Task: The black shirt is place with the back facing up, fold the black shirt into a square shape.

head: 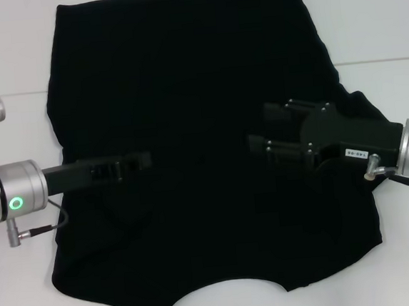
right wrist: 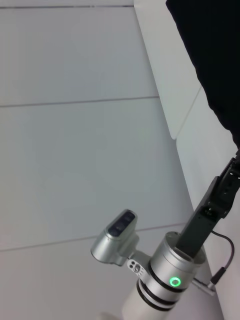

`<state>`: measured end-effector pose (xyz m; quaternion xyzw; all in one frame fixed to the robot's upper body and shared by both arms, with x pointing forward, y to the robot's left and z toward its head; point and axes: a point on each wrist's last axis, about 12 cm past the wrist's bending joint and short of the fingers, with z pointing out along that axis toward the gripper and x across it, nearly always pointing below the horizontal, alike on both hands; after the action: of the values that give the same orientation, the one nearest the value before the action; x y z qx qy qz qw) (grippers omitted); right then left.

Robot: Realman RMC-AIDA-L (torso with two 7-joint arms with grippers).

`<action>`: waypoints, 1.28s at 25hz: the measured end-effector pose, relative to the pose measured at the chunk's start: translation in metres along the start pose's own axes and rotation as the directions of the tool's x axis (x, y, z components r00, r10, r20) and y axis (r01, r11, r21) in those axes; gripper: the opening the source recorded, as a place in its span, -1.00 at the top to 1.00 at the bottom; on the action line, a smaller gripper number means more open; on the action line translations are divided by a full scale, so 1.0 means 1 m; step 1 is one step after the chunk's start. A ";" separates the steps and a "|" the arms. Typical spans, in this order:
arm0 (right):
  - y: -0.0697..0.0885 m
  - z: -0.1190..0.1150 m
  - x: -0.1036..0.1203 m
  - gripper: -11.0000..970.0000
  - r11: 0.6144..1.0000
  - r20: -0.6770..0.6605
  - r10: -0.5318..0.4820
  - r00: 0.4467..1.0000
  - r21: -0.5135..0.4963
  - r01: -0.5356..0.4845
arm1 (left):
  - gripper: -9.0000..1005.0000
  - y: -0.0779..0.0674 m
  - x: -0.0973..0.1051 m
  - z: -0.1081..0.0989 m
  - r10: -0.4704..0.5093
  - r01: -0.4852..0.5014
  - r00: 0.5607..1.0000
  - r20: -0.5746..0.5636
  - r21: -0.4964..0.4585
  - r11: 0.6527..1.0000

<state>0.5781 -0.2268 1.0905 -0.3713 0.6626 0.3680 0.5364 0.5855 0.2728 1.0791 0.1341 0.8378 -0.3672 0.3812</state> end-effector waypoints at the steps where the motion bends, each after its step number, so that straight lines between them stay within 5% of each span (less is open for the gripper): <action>1: -0.001 -0.001 0.000 -0.54 1.000 0.002 0.004 1.000 0.005 -0.004 | 0.69 -0.002 -0.001 0.001 0.003 -0.003 1.000 0.009 0.013 1.000; 7: -0.008 -0.013 0.000 -0.53 0.993 0.021 0.100 0.995 0.057 -0.101 | 0.24 -0.022 -0.001 0.005 0.075 -0.095 0.991 0.115 0.176 0.980; 15: -0.015 -0.031 0.008 -0.50 0.946 0.042 0.297 0.954 0.125 -0.300 | -0.22 -0.050 0.017 0.022 0.344 -0.412 0.903 0.259 0.291 0.863; 24: -0.028 -0.066 0.024 -0.46 0.802 0.078 0.537 0.840 0.260 -0.537 | -0.89 -0.065 0.029 0.034 0.566 -0.600 0.798 0.208 0.358 0.715; 32: -0.032 -0.097 0.033 -0.43 0.700 0.111 0.640 0.760 0.322 -0.637 | -0.89 -0.066 0.033 0.038 0.590 -0.619 0.782 0.201 0.356 0.700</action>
<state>0.5592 -0.3310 1.0697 -0.0220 0.8057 0.4088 0.4280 0.5502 0.1974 1.0717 0.4640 0.6386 -0.3904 0.4738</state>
